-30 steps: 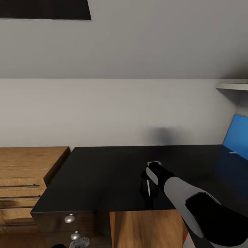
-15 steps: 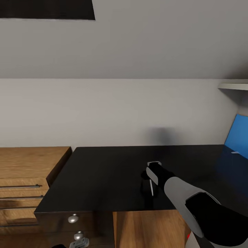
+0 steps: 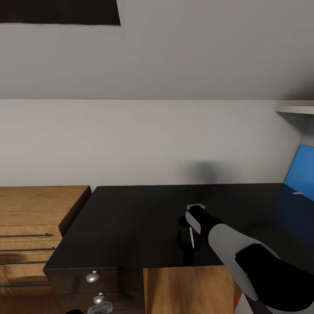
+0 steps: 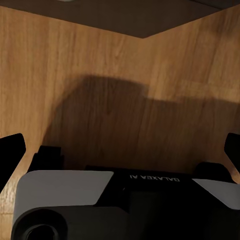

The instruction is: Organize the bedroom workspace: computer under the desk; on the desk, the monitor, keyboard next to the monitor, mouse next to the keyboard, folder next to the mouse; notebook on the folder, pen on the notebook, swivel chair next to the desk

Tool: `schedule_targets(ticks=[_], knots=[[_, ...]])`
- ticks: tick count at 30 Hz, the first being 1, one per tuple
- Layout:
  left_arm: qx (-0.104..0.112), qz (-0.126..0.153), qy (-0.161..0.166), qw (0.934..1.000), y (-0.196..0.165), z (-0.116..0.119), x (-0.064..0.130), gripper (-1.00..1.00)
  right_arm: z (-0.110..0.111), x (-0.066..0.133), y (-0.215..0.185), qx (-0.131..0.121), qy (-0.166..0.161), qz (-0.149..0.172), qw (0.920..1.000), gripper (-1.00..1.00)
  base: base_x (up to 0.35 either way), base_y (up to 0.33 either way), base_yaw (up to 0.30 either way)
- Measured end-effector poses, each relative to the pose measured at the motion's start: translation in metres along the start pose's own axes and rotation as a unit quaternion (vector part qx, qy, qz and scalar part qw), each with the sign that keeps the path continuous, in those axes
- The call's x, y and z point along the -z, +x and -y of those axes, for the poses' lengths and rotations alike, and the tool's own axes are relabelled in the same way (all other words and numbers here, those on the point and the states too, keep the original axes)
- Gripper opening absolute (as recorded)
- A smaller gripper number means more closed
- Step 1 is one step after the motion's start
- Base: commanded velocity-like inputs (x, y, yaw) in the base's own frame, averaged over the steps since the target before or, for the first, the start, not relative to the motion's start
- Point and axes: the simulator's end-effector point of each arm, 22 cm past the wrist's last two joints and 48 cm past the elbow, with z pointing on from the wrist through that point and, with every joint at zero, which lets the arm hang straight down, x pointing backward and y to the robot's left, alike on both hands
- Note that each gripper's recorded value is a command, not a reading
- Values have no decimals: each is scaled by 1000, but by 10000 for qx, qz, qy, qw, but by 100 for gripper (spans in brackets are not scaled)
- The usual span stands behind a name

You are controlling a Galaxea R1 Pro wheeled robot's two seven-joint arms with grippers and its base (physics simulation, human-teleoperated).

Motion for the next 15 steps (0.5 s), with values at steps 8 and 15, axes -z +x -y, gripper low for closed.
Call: schedule_targets(ticks=[8, 15], knots=[[5, 10, -14, 10000, 1, -4, -6, 100, -1, -6, 5, 0, 0, -9, 10000, 100, 0, 0, 0], [0, 14, -31, 10000, 1, -7, -11, 100, -1, -10, 9, 2, 1, -10, 10000, 100, 0, 0, 0]])
